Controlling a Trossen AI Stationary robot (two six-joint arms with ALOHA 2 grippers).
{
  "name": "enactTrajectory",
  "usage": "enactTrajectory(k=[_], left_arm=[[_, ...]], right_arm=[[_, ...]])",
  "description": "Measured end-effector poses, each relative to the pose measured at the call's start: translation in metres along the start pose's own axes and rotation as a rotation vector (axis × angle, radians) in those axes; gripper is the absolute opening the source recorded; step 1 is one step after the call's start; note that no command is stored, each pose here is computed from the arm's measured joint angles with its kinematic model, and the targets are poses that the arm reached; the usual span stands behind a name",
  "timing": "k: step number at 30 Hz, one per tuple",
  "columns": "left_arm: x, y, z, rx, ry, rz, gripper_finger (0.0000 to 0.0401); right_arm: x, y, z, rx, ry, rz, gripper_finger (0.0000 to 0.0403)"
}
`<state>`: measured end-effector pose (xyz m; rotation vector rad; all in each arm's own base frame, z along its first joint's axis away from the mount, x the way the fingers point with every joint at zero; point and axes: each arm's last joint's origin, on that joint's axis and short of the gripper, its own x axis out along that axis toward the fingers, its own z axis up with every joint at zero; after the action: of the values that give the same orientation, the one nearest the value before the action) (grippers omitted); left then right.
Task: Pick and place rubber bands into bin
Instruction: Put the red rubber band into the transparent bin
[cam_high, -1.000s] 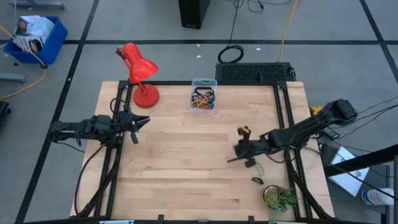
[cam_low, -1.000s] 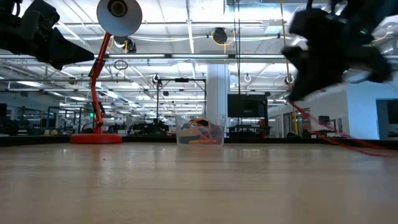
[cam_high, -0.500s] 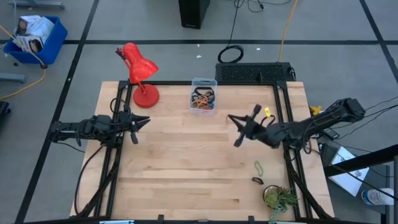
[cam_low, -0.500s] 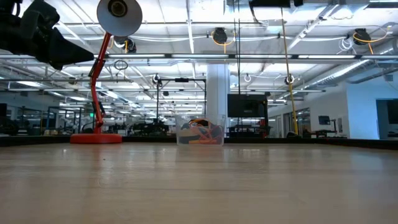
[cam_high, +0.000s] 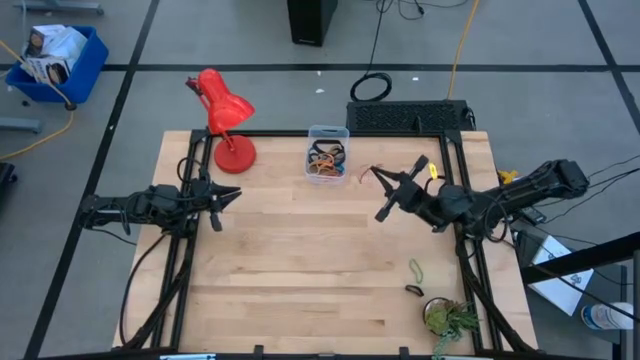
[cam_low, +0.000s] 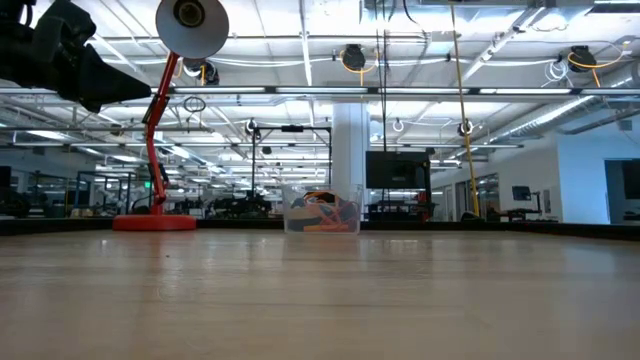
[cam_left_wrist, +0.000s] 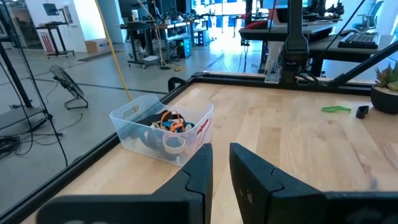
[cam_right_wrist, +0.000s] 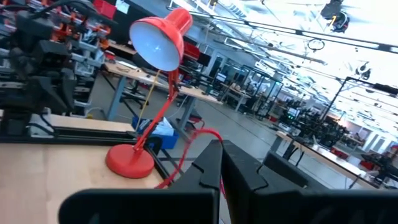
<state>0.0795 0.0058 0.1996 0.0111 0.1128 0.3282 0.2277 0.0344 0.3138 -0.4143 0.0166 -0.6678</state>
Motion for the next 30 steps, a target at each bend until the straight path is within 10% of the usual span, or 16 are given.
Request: enactTrajectory(k=[14,30], left_arm=[[0.000,0.000,0.000,0.001,0.000,0.000,0.0063],[0.000,0.000,0.000,-0.012,0.000,0.000,0.0063]], right_arm=[[0.015,-0.022,0.004,-0.001,-0.058,-0.131,0.0000],[0.097,-0.072,0.023,0.119,-0.337,0.060,0.0000]])
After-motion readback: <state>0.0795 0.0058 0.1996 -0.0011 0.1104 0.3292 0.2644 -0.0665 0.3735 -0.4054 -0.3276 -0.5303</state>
